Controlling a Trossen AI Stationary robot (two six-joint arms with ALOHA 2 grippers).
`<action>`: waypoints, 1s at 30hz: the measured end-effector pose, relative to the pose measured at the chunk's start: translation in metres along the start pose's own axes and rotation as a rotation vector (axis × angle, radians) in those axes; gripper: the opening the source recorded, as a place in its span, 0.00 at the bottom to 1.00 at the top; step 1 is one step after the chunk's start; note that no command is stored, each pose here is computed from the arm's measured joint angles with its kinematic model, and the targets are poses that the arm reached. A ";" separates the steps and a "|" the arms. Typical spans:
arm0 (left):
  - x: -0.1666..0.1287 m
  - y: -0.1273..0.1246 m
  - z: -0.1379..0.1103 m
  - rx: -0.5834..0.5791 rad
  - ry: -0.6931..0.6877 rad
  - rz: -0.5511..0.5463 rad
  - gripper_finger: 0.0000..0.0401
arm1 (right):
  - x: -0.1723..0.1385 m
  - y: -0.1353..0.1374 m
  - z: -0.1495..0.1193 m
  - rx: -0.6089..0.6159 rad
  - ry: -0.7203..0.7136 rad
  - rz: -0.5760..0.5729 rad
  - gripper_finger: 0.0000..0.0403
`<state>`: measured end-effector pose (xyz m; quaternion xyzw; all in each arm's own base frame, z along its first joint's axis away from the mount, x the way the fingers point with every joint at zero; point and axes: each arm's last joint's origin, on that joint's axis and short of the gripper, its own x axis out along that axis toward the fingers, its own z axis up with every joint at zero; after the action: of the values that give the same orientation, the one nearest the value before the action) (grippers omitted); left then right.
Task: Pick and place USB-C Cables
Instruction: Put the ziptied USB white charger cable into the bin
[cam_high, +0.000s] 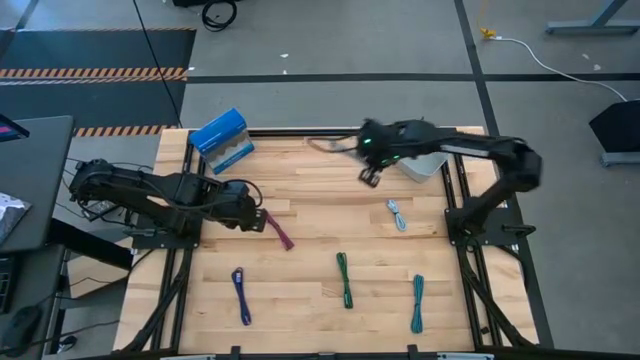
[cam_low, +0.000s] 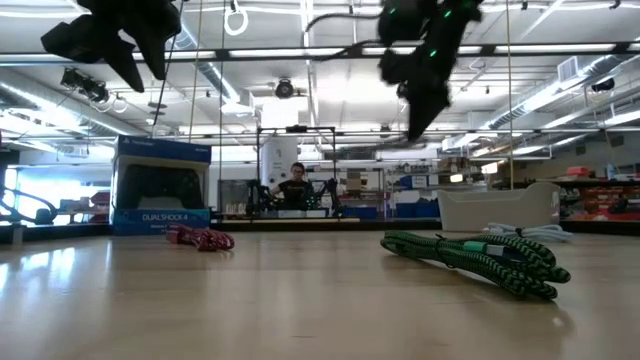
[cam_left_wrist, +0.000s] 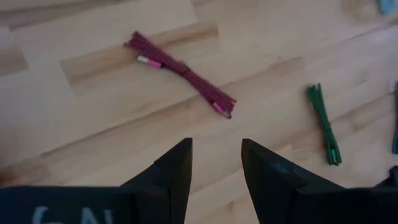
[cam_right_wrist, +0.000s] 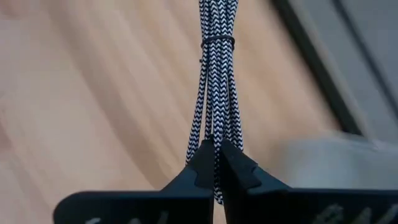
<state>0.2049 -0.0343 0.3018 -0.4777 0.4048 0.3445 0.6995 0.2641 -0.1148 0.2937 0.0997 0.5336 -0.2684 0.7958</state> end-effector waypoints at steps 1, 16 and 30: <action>0.000 -0.001 0.000 0.010 -0.009 -0.009 0.37 | -0.008 -0.007 -0.006 0.015 0.015 -0.036 0.02; -0.002 -0.021 0.005 0.070 -0.092 -0.208 0.37 | -0.029 -0.090 -0.062 0.069 0.352 -0.196 0.02; -0.006 -0.032 0.008 0.108 -0.167 -0.314 0.37 | 0.004 -0.123 -0.063 0.096 0.505 -0.130 0.02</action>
<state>0.2322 -0.0367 0.3215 -0.4667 0.2839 0.2473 0.8003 0.1498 -0.1908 0.2796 0.1668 0.7072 -0.3103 0.6129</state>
